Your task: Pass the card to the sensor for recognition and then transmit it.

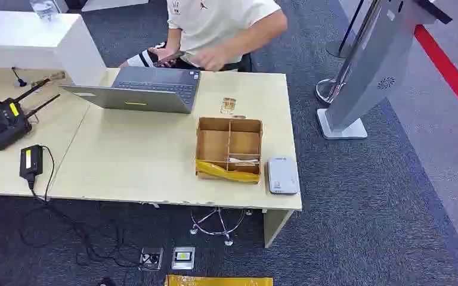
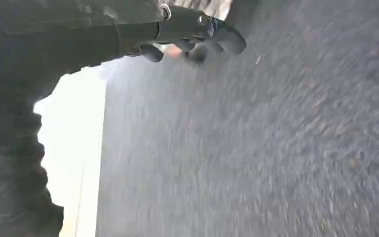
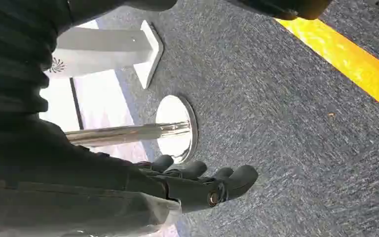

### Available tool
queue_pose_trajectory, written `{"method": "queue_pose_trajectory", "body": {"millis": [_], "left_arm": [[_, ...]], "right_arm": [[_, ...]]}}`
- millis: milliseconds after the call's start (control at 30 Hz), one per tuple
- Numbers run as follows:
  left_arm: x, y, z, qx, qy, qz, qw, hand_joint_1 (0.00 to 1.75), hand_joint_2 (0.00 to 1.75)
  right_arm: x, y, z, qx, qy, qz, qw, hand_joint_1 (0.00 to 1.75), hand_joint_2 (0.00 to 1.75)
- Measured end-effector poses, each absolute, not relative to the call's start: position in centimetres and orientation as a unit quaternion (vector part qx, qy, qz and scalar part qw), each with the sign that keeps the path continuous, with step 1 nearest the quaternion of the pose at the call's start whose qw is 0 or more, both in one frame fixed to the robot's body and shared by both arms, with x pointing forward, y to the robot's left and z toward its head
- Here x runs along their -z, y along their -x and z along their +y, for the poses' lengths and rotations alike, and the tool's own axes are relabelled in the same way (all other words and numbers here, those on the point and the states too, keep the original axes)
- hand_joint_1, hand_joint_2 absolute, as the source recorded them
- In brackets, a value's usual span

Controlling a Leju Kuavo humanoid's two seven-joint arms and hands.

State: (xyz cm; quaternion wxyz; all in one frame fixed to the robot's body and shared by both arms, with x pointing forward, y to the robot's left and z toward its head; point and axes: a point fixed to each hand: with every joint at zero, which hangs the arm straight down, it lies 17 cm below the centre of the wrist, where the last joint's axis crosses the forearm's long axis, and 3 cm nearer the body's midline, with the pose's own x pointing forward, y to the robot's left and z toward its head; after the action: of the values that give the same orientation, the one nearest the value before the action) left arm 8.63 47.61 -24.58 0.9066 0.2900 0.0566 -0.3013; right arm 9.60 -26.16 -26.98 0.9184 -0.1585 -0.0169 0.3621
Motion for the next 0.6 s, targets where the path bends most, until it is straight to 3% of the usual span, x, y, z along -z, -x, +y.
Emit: {"method": "queue_pose_trajectory", "body": {"millis": [133,300,400,600], "left_arm": [[24.9,-8.7,47.0,0.219,-0.278,0.036,0.934,0.00,1.75],[25.4,-10.0,45.1,-0.040,-0.250,-0.025,0.967,0.00,1.75],[25.6,-10.4,44.2,-0.137,-0.230,-0.040,0.963,0.00,1.75],[26.3,-10.1,41.8,-0.201,-0.172,-0.027,0.964,0.00,1.75]], "right_arm": [[27.0,-9.6,-26.2,-0.360,0.158,-0.016,0.919,0.00,1.75],[27.0,-9.6,-26.2,-0.358,0.157,-0.016,0.920,0.00,1.75],[27.0,-9.6,-26.3,-0.358,0.156,-0.016,0.920,0.00,1.75],[26.9,-9.7,-26.3,-0.352,0.166,-0.021,0.921,0.00,1.75]]}}
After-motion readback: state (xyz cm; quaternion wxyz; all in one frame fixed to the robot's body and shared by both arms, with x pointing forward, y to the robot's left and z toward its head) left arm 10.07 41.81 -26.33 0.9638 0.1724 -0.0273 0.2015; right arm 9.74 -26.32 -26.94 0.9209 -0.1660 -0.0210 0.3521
